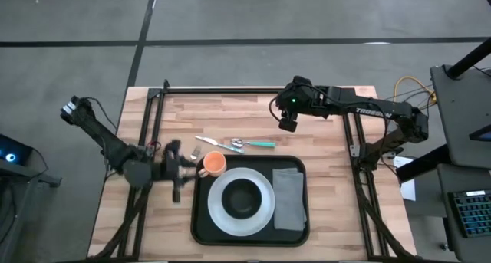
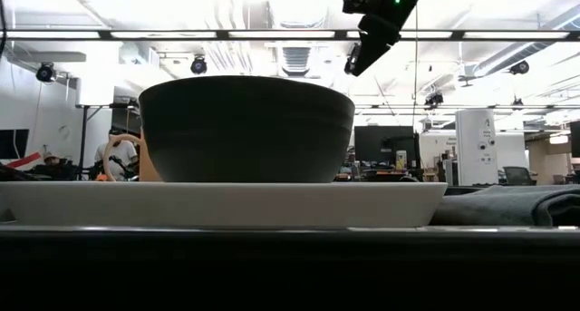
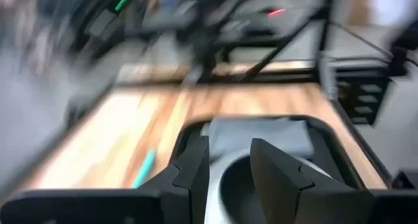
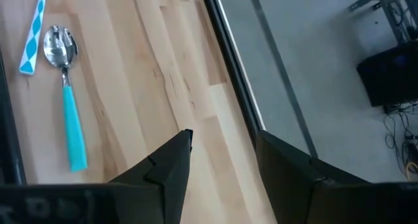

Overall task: Set up tray
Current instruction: Put the blue fork on the gray napkin on the black tray

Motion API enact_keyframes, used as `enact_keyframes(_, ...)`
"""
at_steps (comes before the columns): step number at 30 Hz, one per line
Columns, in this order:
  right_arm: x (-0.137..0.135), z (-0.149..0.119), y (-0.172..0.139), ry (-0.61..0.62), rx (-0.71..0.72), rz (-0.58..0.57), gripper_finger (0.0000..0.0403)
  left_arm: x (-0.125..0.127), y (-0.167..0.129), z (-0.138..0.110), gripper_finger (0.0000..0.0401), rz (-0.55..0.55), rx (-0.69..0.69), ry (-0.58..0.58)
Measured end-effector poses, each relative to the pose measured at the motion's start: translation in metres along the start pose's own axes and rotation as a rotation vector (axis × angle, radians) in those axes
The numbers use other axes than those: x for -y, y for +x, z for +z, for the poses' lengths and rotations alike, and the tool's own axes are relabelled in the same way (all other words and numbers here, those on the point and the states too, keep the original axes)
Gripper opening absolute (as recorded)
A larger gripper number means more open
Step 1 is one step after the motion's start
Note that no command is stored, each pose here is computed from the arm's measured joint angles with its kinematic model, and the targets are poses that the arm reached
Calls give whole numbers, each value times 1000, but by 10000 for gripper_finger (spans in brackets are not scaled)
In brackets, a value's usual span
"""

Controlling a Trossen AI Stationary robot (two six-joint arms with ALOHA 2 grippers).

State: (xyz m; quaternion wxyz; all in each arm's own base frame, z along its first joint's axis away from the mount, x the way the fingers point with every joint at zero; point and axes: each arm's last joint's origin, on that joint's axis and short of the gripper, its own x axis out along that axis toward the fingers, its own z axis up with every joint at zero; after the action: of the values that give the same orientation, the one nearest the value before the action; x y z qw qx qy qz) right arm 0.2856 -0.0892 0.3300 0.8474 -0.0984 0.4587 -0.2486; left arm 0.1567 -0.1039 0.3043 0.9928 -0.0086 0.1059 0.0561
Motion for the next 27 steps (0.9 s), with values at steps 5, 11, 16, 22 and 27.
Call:
enact_keyframes(5, 0, -1, 0, -11, -15, 1, 162, -29, -17, -9, 94, 248, -173, -302)
enact_keyframes(11, 0, -1, 0, -26, -16, -3, 162, -33, -19, -9, 94, 417, -252, -396)
enact_keyframes(16, 0, -2, 0, -37, -16, -6, 162, -39, -26, -12, 92, 726, -399, -422)
enact_keyframes(22, 0, -2, 0, -50, -18, -6, 162, -26, -13, -19, 92, 745, -525, -419)
enact_keyframes(27, 0, -2, 0, -53, -20, -6, 162, -27, -15, -30, 98, 830, -601, -473)
